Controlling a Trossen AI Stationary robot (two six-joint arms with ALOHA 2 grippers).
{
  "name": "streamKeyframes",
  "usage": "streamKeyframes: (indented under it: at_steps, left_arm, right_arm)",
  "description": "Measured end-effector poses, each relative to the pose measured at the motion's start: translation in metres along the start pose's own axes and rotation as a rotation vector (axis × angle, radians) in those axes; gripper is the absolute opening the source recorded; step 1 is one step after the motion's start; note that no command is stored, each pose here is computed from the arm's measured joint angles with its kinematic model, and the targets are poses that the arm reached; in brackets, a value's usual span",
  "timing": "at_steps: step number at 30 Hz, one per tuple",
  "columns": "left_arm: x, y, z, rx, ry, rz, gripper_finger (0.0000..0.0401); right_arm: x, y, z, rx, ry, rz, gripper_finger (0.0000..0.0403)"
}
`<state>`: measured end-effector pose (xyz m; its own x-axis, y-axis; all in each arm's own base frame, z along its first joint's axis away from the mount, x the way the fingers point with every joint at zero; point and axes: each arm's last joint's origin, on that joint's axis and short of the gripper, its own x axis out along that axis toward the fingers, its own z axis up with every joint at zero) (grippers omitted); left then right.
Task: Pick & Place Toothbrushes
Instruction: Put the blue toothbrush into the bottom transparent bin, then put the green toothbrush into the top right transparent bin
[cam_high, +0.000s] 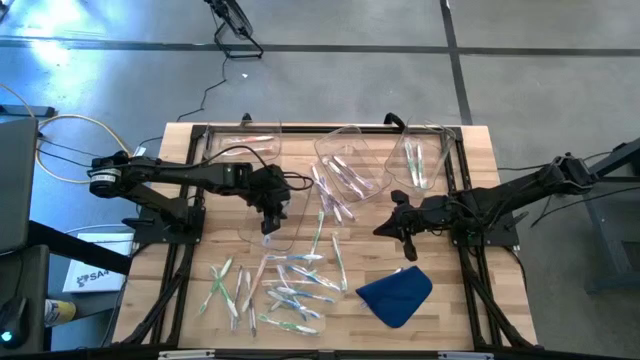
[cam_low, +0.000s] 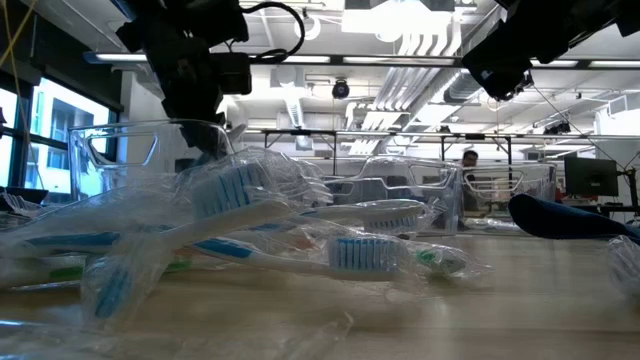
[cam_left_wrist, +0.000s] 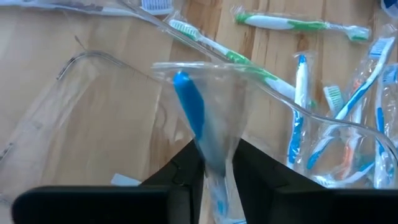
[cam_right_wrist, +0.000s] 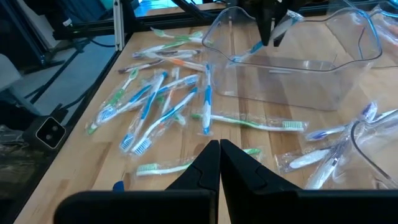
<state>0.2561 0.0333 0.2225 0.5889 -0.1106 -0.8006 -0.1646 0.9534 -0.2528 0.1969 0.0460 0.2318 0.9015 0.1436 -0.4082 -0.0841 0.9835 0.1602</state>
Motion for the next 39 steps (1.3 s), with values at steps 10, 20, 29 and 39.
streamKeyframes:
  at_steps: [10, 20, 29, 39]
  left_arm:
    - [0.0, 0.0, 0.0, 0.035, -0.002, -0.001, 0.014]
    - [-0.029, 0.009, 0.032, 0.041, -0.07, -0.051, 0.0145]
    - [-0.058, 0.003, 0.061, 0.106, -0.166, -0.059, 0.0145]
    - [-0.067, 0.0, 0.071, 0.27, -0.225, -0.032, 0.0145]
  right_arm:
    - [0.0, 0.0, 0.0, -0.004, 0.0, 0.0, 0.0004]
    - [0.0, 0.0, 0.0, -0.004, 0.0, 0.0, 0.0004]
    - [0.0, 0.0, 0.0, -0.004, 0.0, 0.0, 0.0004]
    - [0.0, 0.0, 0.001, 0.007, -0.013, 0.0, 0.0004]
